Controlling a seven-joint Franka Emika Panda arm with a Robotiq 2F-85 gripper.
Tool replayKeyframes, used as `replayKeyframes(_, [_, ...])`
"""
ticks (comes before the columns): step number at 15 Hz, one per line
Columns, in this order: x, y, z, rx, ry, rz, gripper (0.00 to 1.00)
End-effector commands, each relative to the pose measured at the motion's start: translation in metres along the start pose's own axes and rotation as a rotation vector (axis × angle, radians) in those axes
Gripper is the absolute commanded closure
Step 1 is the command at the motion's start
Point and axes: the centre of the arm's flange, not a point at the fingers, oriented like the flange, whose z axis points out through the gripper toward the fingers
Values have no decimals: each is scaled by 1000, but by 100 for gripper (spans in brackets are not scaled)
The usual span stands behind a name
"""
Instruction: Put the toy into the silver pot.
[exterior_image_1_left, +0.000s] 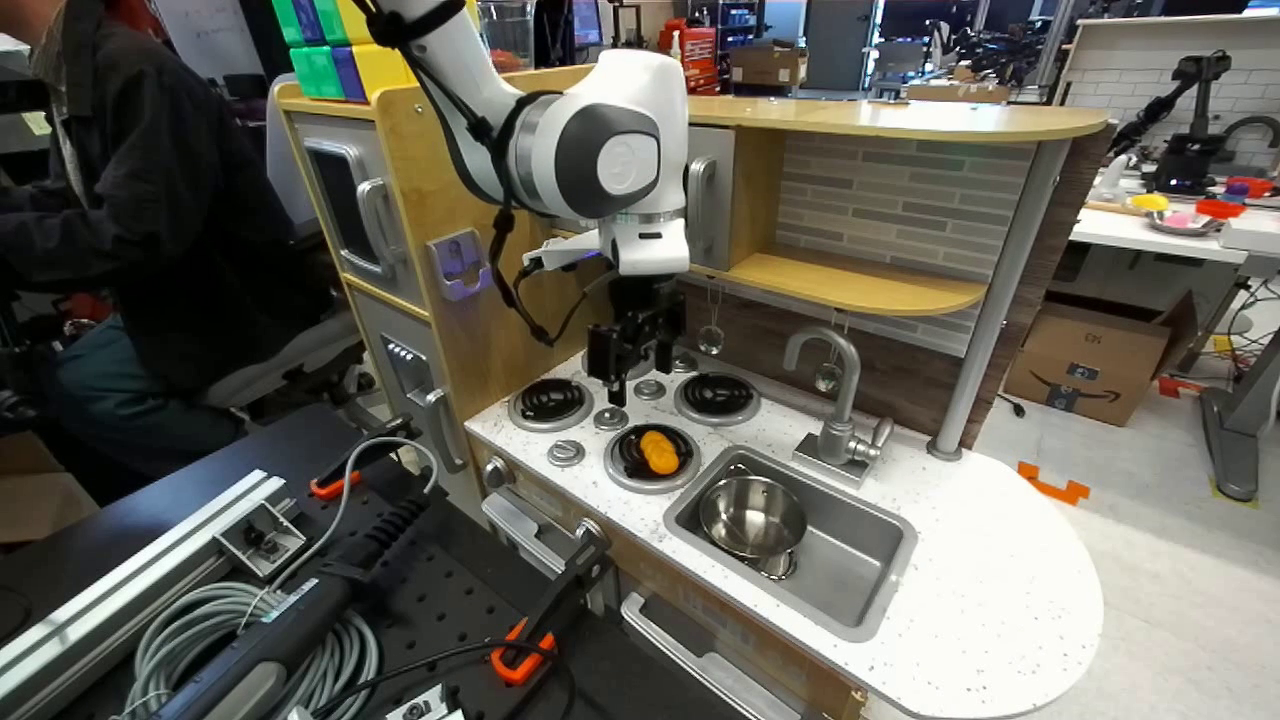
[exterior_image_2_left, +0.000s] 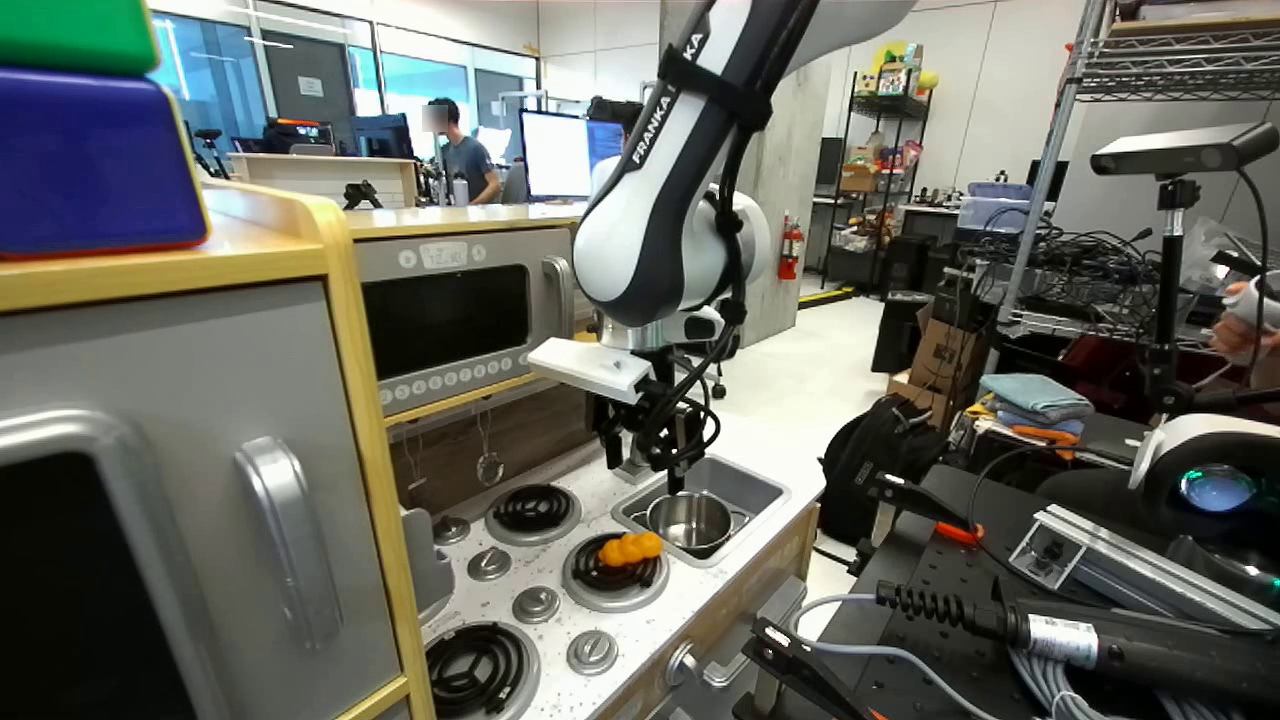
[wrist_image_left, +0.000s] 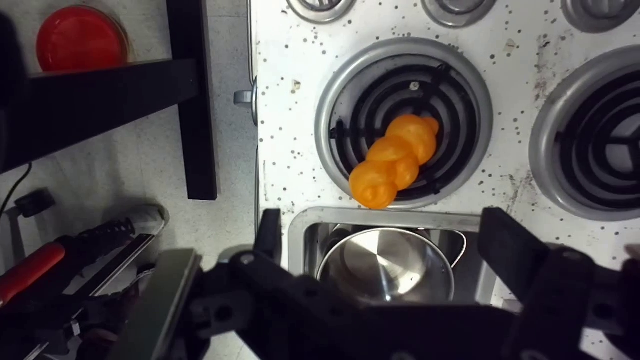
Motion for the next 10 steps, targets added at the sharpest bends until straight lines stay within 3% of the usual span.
replayKeyframes(1, [-8, -3, 14, 0, 50, 13, 0])
replayKeyframes(6, [-4, -9, 68, -71, 123, 123, 0])
replayKeyframes(10, [-3, -7, 87, -53, 125, 160, 0])
